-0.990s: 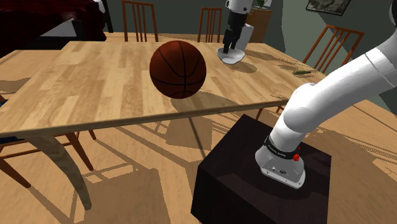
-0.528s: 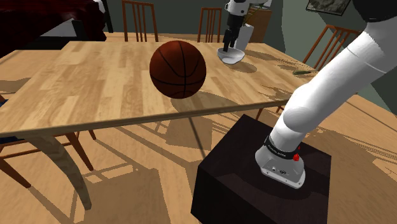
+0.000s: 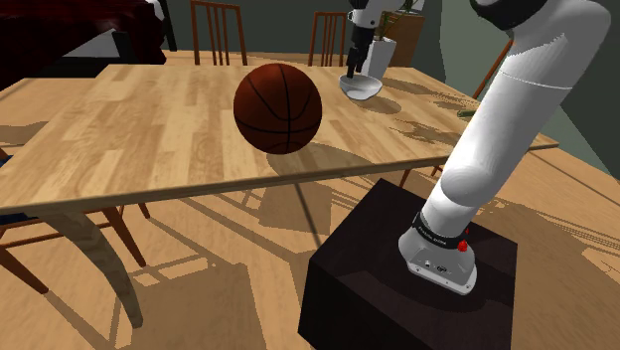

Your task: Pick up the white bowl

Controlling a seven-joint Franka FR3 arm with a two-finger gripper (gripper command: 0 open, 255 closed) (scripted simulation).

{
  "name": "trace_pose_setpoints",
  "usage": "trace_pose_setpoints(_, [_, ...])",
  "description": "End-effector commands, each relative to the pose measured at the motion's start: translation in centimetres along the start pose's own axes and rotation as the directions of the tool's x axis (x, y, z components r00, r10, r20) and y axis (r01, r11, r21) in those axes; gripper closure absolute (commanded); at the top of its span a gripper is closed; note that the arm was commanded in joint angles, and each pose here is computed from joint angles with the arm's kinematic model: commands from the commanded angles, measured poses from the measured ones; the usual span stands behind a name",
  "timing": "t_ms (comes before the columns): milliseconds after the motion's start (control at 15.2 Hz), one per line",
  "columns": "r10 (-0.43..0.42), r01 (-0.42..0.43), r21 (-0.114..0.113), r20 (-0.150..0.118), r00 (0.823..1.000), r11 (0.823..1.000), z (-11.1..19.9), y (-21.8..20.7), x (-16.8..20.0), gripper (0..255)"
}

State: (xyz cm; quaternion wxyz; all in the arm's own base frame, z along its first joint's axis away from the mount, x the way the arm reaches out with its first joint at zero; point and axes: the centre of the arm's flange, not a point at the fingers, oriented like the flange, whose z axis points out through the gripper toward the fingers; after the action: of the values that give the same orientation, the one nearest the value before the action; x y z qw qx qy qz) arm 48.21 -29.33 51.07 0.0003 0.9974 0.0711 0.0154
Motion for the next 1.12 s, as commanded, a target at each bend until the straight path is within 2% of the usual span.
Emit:
trace_pose_setpoints(0, [-0.008, 0.008, 0.0, 0.003, 1.0, 1.0, 0.6, 2.7, 1.1, 0])
trace_pose_setpoints(198, [-0.016, 0.016, 0.001, 0.007, 1.0, 1.0, 1.5, 6.3, 2.6, 0])
trace_pose_setpoints(726, [-0.017, 0.017, 0.001, 0.007, 1.0, 1.0, 5.6, 6.4, 2.6, 0])
trace_pose_setpoints(858, [-0.017, 0.017, 0.001, 0.007, 1.0, 1.0, 5.6, 6.4, 2.6, 0])
trace_pose_setpoints(924, [-0.017, 0.017, 0.001, 0.007, 1.0, 1.0, 5.6, 6.3, 2.5, 255])
trace_pose_setpoints(1056, [-0.017, 0.017, 0.001, 0.007, 1.0, 1.0, 5.6, 6.3, 2.5, 255])
